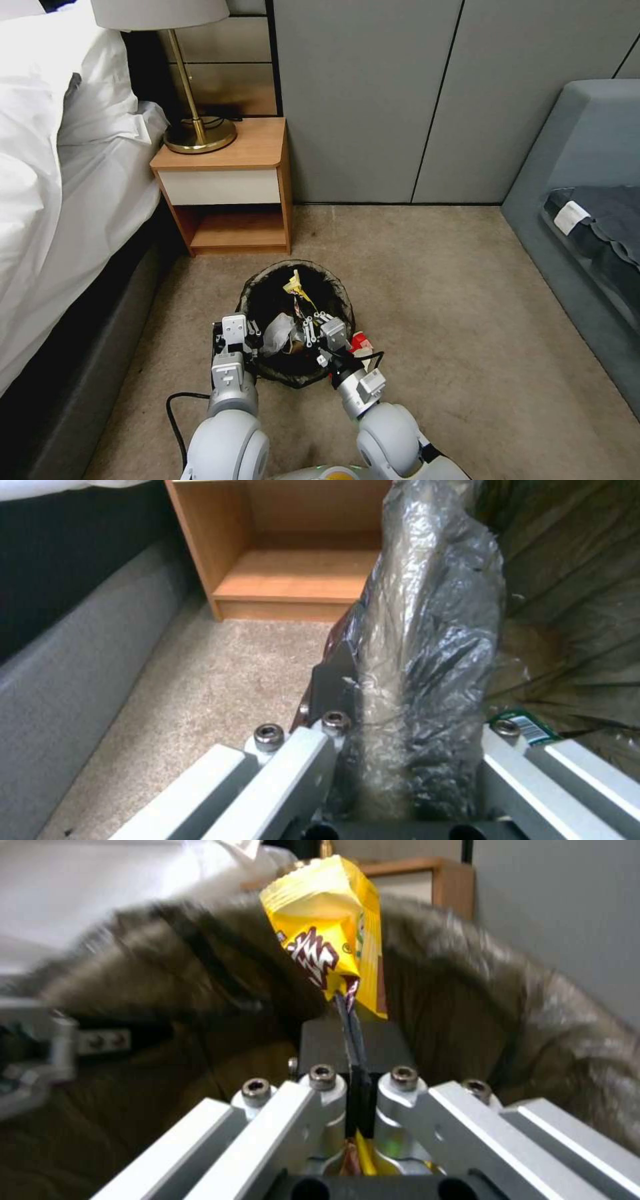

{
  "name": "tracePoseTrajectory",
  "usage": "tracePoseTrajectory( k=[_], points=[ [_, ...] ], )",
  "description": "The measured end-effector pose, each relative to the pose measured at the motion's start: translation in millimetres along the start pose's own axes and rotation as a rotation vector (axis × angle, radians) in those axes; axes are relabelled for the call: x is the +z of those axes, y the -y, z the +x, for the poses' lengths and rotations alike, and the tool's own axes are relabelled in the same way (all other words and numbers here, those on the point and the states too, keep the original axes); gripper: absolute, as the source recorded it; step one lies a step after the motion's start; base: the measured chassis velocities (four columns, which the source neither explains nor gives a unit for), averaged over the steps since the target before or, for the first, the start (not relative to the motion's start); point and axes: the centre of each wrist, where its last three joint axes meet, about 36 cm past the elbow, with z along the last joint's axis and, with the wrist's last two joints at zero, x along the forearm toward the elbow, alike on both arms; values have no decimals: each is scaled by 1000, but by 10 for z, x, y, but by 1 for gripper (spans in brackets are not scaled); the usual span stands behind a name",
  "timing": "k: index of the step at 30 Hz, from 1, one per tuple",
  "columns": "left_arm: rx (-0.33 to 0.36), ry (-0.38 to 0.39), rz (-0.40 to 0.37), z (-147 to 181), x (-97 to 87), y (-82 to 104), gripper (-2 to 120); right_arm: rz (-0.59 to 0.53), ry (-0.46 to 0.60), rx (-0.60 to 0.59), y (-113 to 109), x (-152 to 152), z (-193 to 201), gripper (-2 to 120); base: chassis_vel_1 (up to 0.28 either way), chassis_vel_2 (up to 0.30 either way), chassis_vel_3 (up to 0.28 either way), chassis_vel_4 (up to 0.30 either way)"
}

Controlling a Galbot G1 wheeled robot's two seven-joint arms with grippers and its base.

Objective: Pick up the trash bin, then pick up the garbage from the floor and place it into the trash bin.

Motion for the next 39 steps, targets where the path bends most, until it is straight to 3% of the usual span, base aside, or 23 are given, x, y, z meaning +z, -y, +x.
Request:
tracePoseTrajectory(
  k=[26,36,39],
  points=[
    [-1,10,2,-22,-24,-2,0,9,-13,0,-45,1,45,96,0,0,0,0],
    [1,11,1,-24,-33,-10,0,10,11,-3,-62,-96,47,100,0,0,0,0],
    [-2,11,-1,-29,-33,-25,0,24,74,14,-58,-307,47,100,0,0,0,0]
  ],
)
